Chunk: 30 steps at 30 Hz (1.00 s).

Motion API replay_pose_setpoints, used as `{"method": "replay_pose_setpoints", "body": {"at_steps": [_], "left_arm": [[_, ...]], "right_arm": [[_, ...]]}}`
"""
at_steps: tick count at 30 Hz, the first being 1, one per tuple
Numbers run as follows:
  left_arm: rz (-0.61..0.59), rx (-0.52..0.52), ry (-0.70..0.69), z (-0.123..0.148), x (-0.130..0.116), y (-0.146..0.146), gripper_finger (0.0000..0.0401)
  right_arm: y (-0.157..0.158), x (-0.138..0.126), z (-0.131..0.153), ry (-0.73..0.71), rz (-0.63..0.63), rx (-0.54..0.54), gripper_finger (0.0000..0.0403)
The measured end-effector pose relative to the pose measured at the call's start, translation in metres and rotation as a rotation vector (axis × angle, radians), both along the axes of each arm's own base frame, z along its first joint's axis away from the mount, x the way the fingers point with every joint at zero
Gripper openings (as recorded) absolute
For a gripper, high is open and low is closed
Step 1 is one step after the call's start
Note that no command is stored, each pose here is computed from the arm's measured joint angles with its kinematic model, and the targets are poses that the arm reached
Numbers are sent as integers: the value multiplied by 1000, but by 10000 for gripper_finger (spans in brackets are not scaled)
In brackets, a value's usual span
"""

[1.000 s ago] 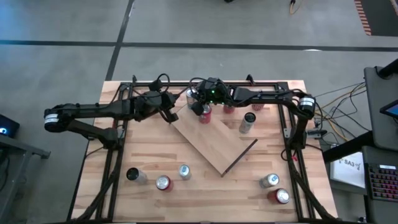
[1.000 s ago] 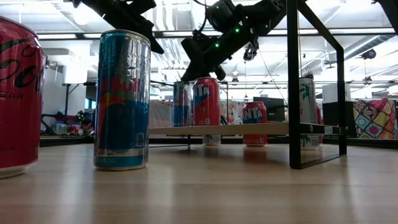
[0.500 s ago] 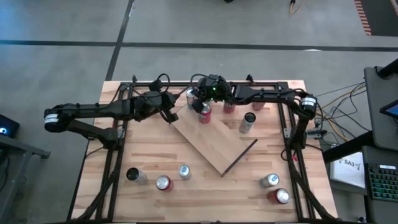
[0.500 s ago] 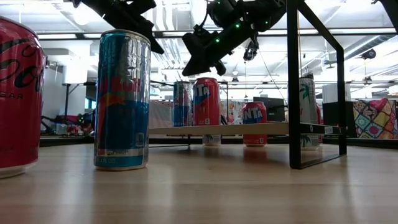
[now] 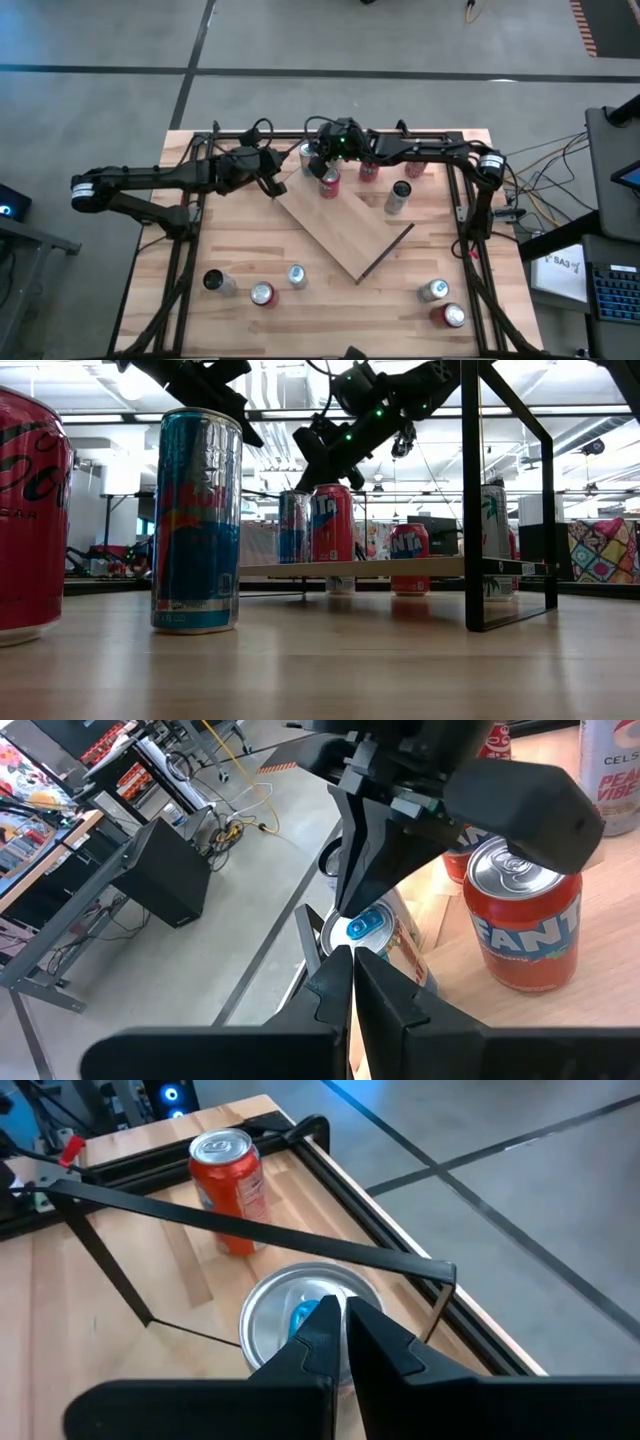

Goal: Place canned beverage on shelf
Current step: Put the center blue soda can on the shelf

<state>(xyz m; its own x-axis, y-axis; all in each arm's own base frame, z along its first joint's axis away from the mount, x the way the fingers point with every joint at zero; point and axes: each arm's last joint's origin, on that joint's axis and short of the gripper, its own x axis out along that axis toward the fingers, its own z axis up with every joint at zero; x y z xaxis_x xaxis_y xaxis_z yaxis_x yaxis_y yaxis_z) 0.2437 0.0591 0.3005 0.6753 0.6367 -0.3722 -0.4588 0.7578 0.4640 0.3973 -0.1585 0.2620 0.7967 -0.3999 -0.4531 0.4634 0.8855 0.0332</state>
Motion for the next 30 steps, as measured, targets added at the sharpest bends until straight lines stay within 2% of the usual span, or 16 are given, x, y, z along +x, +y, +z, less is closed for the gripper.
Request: {"method": "replay_pose_setpoints", "body": {"at_steps": [30], "left_arm": [[0, -2, 10, -1, 0, 0, 0]], "right_arm": [[5, -6, 2, 45, -36, 31, 13]]}}
